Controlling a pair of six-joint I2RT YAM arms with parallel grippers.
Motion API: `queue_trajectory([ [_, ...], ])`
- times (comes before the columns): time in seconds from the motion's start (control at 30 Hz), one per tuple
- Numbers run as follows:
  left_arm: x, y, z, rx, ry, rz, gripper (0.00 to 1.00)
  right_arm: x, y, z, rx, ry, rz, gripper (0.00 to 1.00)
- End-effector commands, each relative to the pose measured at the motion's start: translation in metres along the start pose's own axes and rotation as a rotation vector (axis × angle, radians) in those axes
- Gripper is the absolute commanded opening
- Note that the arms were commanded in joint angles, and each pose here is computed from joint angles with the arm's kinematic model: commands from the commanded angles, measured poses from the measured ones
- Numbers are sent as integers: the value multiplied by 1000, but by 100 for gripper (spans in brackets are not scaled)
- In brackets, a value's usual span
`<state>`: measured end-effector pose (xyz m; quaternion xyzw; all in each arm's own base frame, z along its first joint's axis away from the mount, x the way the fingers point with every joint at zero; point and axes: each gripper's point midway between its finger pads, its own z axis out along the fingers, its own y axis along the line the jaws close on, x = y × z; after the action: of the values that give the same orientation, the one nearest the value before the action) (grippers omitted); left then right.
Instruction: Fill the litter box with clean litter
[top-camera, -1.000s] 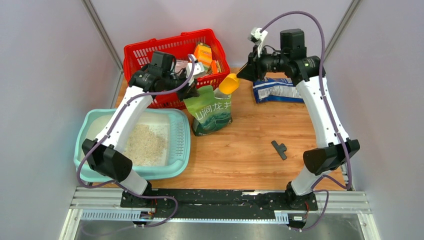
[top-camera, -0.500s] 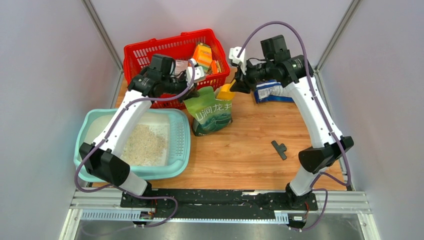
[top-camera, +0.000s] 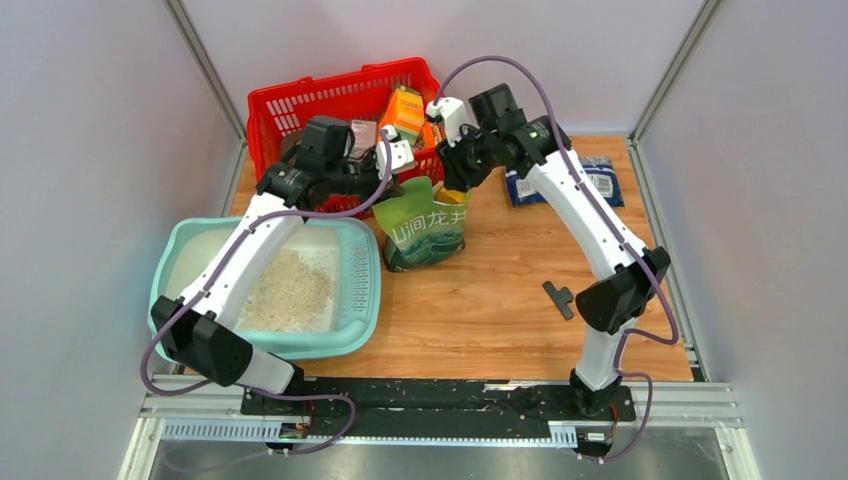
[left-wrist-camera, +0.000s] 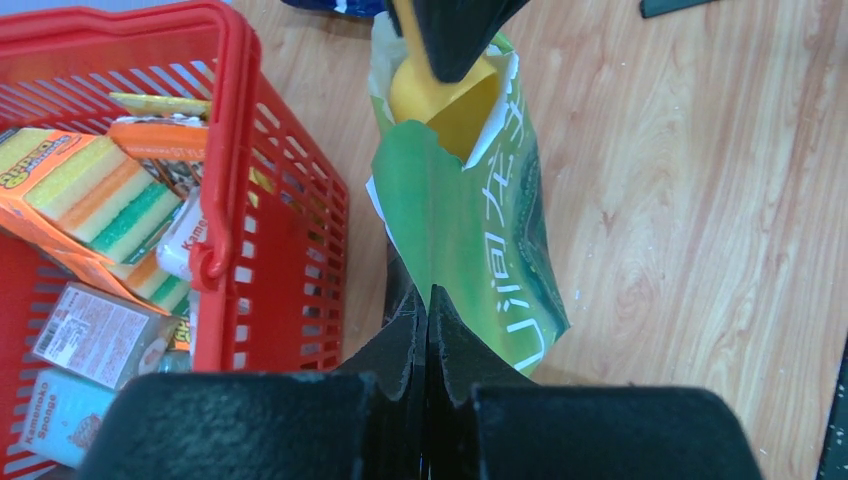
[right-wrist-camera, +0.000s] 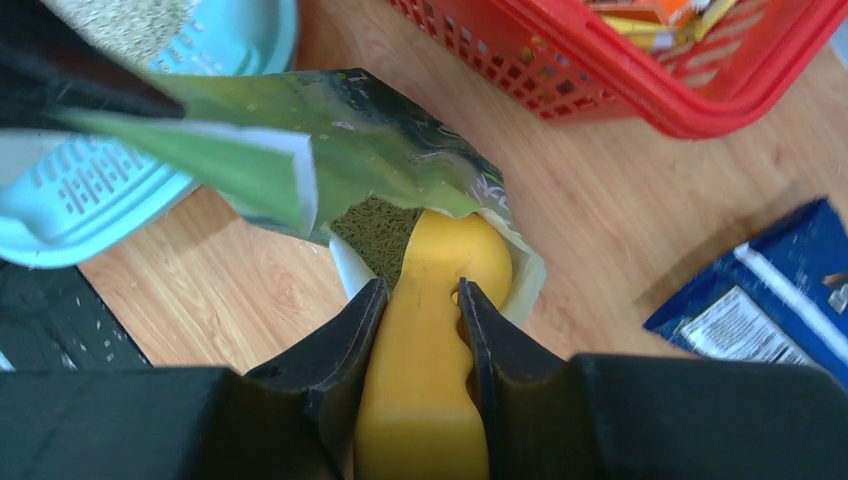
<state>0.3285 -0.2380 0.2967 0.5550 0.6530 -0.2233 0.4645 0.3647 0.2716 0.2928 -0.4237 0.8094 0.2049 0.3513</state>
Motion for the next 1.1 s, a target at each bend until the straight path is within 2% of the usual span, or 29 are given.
queue_trajectory([
  [0.0, -98, -2, -46, -109, -283, 221, 0, -7, -23, -24, 298, -42, 232, 0],
  [0.17, -95, -16, -43, -83, -290, 205, 0, 18, -29, -8, 360, 29, 274, 0],
  [0.23, -94, -18, -42, -81, -294, 194, 0, 22, -31, -4, 390, 15, 300, 0],
  [0.3, -95, -19, -43, -82, -303, 182, 0, 51, -31, 8, 423, 65, 333, 0],
  [0.37, -96, -19, -43, -86, -310, 183, 0, 59, -27, 21, 403, 46, 364, 0],
  [0.4, -96, -19, -42, -85, -310, 182, 0, 78, -23, 31, 400, 84, 368, 0],
  [0.43, -97, -20, -43, -84, -315, 185, 0, 74, -22, 35, 400, 55, 354, 0],
  [0.5, -97, -20, -44, -88, -316, 184, 0, 84, -16, 45, 402, 86, 304, 0],
  [0.6, -98, -20, -44, -89, -319, 188, 0, 105, -5, 62, 370, 137, 312, 0],
  [0.7, -97, -19, -43, -91, -322, 191, 0, 127, 14, 78, 276, 189, 377, 0],
  [0.73, -97, -19, -42, -90, -325, 191, 0, 130, 29, 84, 193, 199, 393, 0],
  [0.8, -98, -17, -41, -95, -327, 186, 0, 132, 39, 88, 133, 205, 414, 0],
  [1.0, -94, -21, -33, -60, -325, 132, 0, 111, 57, 97, -95, 148, 627, 0],
  [1.07, -92, -22, -32, -55, -319, 117, 0, 88, 56, 96, -190, 36, 703, 0],
])
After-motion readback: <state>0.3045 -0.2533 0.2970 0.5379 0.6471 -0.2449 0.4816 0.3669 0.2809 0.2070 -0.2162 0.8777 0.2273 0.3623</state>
